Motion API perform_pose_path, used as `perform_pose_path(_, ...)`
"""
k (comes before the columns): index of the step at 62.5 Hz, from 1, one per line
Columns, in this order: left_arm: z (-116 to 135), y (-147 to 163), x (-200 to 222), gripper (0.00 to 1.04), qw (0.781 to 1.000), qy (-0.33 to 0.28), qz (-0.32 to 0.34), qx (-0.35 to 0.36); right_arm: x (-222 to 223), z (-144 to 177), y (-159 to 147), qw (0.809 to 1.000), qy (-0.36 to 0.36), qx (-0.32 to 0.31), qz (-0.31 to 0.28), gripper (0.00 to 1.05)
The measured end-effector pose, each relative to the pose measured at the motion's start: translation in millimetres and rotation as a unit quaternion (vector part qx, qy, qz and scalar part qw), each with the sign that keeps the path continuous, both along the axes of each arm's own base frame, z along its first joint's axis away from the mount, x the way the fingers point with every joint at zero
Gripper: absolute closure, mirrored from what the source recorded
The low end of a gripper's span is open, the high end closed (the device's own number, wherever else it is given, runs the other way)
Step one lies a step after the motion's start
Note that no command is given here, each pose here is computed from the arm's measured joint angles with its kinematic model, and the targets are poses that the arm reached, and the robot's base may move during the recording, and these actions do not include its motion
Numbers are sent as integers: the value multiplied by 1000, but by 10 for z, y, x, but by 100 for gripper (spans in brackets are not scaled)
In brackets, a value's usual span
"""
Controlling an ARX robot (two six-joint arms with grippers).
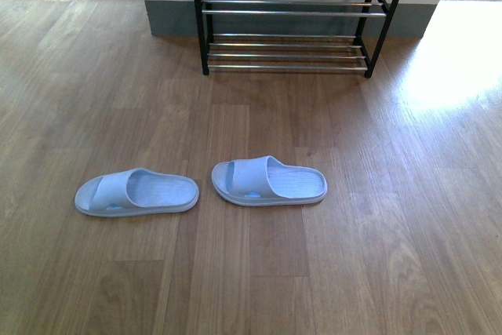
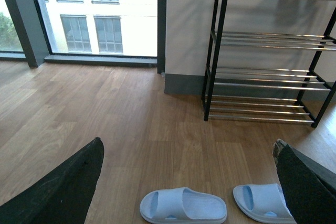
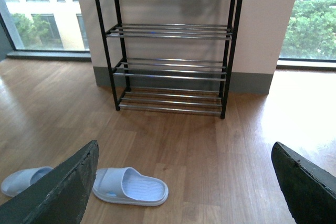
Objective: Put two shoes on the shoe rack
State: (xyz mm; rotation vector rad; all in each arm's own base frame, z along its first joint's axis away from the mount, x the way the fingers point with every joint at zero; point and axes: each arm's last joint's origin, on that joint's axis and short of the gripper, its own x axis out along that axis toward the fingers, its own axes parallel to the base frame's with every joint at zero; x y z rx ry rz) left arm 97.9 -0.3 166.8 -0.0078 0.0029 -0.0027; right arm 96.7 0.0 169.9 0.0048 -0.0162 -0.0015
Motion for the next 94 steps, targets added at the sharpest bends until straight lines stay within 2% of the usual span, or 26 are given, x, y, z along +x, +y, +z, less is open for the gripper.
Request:
perform_pose_path(53, 0, 0, 0, 9, 1000, 0, 0, 0, 1, -1, 0, 1000, 0, 0, 0, 9)
perform_pose_path(59, 0, 0, 0, 9, 1000, 0, 0, 0, 55, -39, 8, 998, 36, -18, -41, 9)
perform_pose_path(67, 0, 0, 0, 9, 1000, 0, 0, 0, 284, -145, 80, 993, 108, -49, 8, 9)
perform_pose_path(78, 0, 0, 0, 9, 1000, 0, 0, 0, 774, -398, 235, 973, 187, -110, 74, 9)
perform_pose_path(84, 0, 0, 0, 9, 1000, 0, 0, 0, 1066, -659, 373, 956, 231, -136, 122, 9)
perform_pose_path(89, 0, 0, 0, 9, 1000, 0, 0, 0, 1268, -970, 493, 934, 275, -157, 166, 9)
perform_pose_path(94, 0, 0, 0, 9, 1000, 0, 0, 0, 1439, -1384, 607, 903, 328, -171, 217, 9)
